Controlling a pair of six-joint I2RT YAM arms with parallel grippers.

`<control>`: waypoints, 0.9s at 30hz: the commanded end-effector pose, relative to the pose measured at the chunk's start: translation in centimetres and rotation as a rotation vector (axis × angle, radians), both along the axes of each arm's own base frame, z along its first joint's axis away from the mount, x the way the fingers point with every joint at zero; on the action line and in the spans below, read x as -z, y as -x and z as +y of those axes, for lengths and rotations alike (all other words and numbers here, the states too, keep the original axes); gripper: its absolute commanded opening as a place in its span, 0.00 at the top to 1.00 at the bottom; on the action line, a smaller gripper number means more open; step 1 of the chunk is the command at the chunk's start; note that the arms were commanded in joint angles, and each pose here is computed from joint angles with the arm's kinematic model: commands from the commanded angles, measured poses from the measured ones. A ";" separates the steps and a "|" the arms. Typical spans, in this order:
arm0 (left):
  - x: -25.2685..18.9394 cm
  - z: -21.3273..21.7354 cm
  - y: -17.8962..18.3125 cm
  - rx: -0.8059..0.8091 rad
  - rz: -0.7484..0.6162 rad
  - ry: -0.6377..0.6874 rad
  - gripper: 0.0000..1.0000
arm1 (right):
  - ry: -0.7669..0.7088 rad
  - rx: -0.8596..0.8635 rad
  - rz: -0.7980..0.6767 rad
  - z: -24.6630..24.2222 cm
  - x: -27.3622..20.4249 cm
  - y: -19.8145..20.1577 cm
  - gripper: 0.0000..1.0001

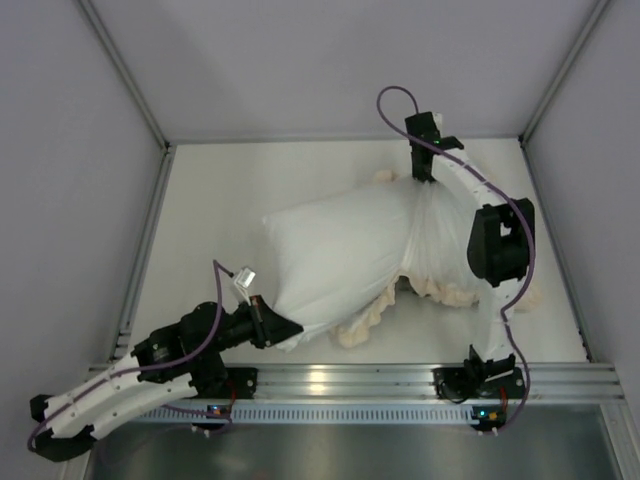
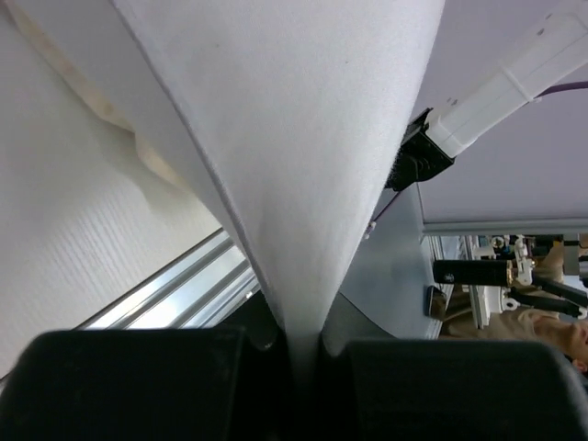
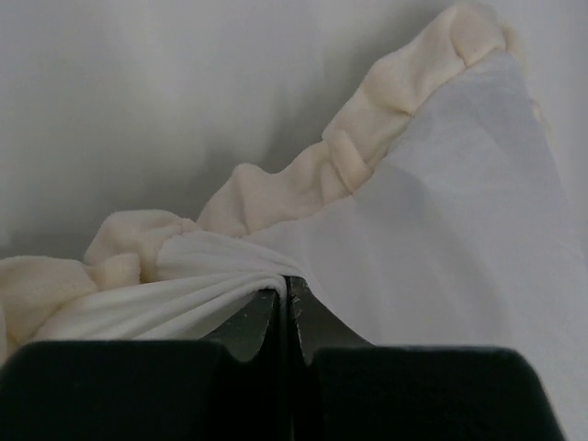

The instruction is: Remove the pillowcase from the pillow

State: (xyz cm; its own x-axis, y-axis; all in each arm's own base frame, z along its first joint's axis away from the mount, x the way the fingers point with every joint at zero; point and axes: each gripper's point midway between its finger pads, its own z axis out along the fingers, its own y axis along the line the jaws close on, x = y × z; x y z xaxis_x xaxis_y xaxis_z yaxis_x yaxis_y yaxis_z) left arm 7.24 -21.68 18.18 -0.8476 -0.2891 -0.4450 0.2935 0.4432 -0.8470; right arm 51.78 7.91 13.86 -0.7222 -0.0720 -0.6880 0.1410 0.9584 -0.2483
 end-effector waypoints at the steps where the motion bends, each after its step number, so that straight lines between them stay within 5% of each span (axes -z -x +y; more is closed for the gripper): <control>1: -0.9 2.8 4.1 0.121 0.069 -0.040 1.00 | 0.086 0.392 -0.187 -13.4 -4.0 -2.0 1.00; 4: -0.5 4.1 3.4 0.046 0.079 -0.072 1.00 | 0.024 0.363 -0.190 -12.4 -4.7 -1.4 1.00; 10: 1.3 4.3 0.9 -0.091 0.095 -0.162 1.00 | -0.242 0.055 -0.240 -1.4 -8.9 4.0 0.95; 12: 2.1 3.8 0.3 -0.094 0.090 -0.225 1.00 | -0.281 -0.019 -0.199 1.6 -7.5 7.0 0.80; 13: 1.9 3.3 -0.1 -0.097 0.077 -0.226 1.00 | -0.330 -0.056 -0.194 2.5 -8.5 8.8 0.55; 15: 2.2 2.8 -0.8 -0.098 0.062 -0.282 1.00 | -0.382 -0.047 -0.166 2.8 -7.9 12.3 0.28; 19: 1.6 1.7 -1.4 -0.077 0.039 -0.312 1.00 | -0.436 -0.105 -0.194 3.5 -8.5 18.2 0.02; 27: 1.0 1.2 -1.7 -0.074 0.014 -0.295 1.00 | -0.611 -0.237 -0.082 6.6 -4.4 28.2 0.04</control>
State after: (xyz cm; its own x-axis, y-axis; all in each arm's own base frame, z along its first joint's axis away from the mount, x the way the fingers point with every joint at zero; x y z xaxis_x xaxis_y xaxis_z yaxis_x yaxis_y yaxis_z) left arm 8.02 -19.22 13.92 -0.8735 -0.1680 -0.4569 0.1843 0.7546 -0.6298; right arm 26.56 12.30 20.98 -0.5978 0.1963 -0.7772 -0.0524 0.9579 0.2822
